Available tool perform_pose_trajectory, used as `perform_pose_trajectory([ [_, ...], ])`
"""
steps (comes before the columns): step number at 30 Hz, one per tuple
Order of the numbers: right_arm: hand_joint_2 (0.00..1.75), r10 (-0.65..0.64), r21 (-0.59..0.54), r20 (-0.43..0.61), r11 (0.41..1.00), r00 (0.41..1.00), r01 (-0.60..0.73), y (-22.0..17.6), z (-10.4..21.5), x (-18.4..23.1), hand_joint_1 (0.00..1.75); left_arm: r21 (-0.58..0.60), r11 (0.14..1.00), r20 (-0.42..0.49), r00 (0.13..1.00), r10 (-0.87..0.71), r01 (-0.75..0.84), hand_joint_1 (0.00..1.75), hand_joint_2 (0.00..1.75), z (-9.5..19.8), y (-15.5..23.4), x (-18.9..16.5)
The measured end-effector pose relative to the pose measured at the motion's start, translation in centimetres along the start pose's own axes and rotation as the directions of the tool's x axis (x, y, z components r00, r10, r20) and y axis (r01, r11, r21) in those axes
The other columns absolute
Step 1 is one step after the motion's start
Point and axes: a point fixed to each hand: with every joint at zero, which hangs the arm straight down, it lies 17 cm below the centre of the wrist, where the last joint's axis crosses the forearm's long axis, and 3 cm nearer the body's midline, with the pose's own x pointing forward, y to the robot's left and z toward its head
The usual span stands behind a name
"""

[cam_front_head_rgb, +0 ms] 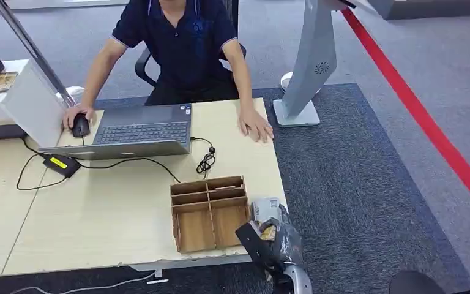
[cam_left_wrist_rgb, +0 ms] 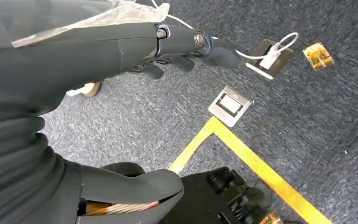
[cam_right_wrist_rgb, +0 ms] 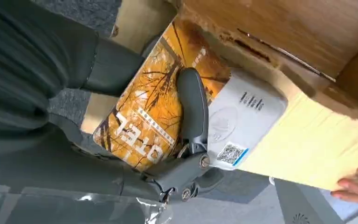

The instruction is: Pass the card to the sensor for recognition and then transmit it.

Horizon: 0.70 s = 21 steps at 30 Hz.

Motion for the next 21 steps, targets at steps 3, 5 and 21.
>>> perform_pose_trajectory([
  [3, 1.75, 0.007, 0.001, 0.002, 1.0, 1.0, -0.007, 0.2, 0.0, 0.0, 1.75, 0.0, 1.0, 0.001, 1.0, -0.002, 0.002, 0.0, 1.75, 0.0, 0.0, 0.0],
  [5, 1.75, 0.012, -0.002, 0.008, 1.0, 1.0, -0.012, 0.1, 0.0, 0.1, 1.75, 0.001, 1.0, 0.002, 1.0, -0.004, 0.004, 0.0, 1.75, 0.0, 0.0, 0.0],
  [21, 1.75, 0.067, -0.174, 0.115, 0.984, 0.991, -0.046, -5.5, -1.1, 5.0, 1.75, -0.006, 1.0, 0.02, 1.0, -0.017, 0.017, 0.0, 1.75, 0.0, -0.1, -0.2],
])
